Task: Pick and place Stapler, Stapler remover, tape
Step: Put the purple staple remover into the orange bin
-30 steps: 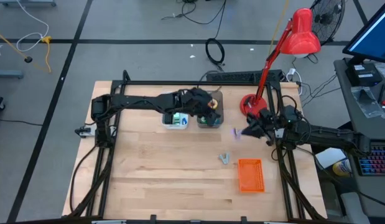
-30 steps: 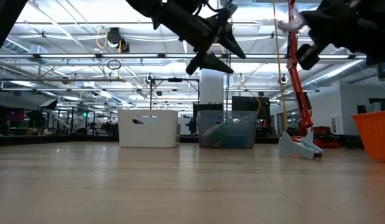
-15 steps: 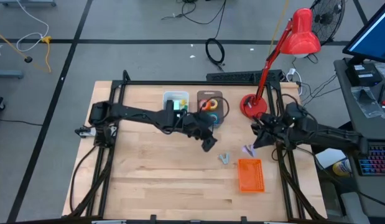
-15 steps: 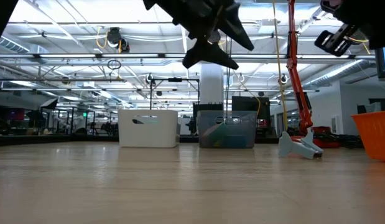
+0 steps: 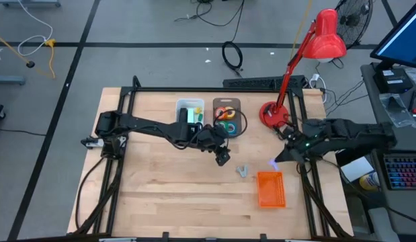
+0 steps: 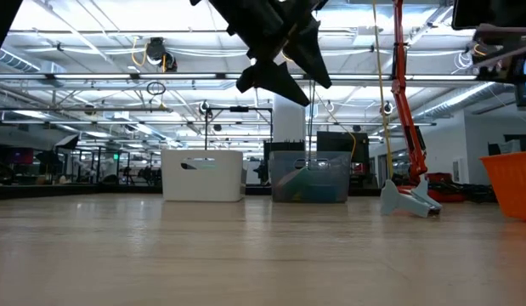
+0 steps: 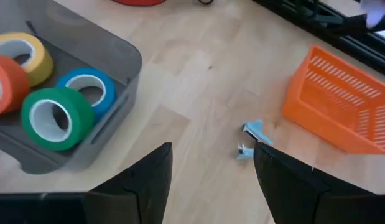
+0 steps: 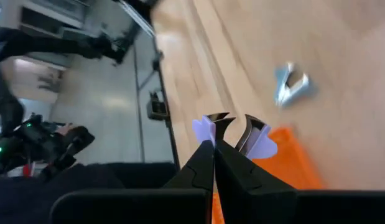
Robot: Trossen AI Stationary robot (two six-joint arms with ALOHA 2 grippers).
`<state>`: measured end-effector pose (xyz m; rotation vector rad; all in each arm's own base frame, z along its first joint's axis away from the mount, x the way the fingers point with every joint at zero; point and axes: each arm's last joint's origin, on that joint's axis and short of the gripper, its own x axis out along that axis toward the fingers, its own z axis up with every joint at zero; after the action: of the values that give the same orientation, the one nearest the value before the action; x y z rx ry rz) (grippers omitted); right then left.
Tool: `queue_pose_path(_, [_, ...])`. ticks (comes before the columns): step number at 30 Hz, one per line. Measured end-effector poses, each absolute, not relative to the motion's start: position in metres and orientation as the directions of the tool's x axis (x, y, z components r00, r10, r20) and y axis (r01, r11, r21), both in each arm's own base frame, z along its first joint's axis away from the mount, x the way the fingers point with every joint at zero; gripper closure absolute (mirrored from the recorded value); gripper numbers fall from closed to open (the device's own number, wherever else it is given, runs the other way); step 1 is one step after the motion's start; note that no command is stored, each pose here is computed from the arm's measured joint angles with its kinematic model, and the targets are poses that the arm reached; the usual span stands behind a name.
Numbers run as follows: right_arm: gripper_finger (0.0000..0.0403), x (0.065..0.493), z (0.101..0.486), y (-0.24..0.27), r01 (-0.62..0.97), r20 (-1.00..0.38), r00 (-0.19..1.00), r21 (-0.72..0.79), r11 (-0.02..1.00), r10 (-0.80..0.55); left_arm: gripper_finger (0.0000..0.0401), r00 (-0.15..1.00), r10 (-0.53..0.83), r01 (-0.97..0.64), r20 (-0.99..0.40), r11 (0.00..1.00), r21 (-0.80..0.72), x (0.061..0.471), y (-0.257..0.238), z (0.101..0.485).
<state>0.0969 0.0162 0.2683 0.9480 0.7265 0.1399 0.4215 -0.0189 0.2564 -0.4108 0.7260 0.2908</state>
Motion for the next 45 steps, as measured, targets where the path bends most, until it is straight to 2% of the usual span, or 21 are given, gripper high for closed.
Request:
queue_pose_path(6, [0.0403, 0.119, 0.255, 0.04, 0.357, -0.625, 0.617, 0.764, 0.538, 0.478, 0.0174, 0.691, 0.132, -0.392, -0.711, 0.895, -0.215, 0.418, -0.018, 0.248])
queue_pose_path(11, [0.0403, 0.134, 0.246, 0.067, 0.466, -0.66, 0.536, 0.751, 0.468, 0.527, 0.0174, 0.683, 0.133, -0.419, -0.718, 0.877, -0.236, 0.396, -0.017, 0.234])
queue_pose_path(18, [0.0403, 0.142, 0.225, 0.099, 0.681, -0.77, 0.44, 0.621, 0.388, 0.462, 0.0174, 0.78, 0.103, -0.36, -0.617, 0.881, -0.307, 0.354, -0.02, 0.234])
queue_pose_path(24, [0.0403, 0.149, 0.204, 0.113, 0.819, -0.852, 0.374, 0.489, 0.301, 0.366, 0.0174, 0.785, 0.087, -0.318, -0.613, 0.906, -0.279, 0.335, -0.026, 0.234])
queue_pose_path(29, [0.0403, 0.156, 0.192, 0.115, 0.868, -0.887, 0.371, 0.436, 0.236, 0.274, 0.0174, 0.784, 0.081, -0.291, -0.615, 0.924, -0.249, 0.334, -0.031, 0.232])
queue_pose_path(35, [0.0403, 0.153, 0.179, 0.113, 0.942, -0.945, 0.262, 0.295, 0.162, 0.197, 0.0174, 0.78, 0.079, -0.271, -0.62, 0.937, -0.222, 0.334, -0.033, 0.232])
queue_pose_path(45, [0.0401, 0.153, 0.178, 0.113, 0.956, -0.947, 0.257, 0.278, 0.09, 0.191, 0.0174, 0.78, 0.079, -0.258, -0.62, 0.944, -0.204, 0.334, -0.032, 0.232])
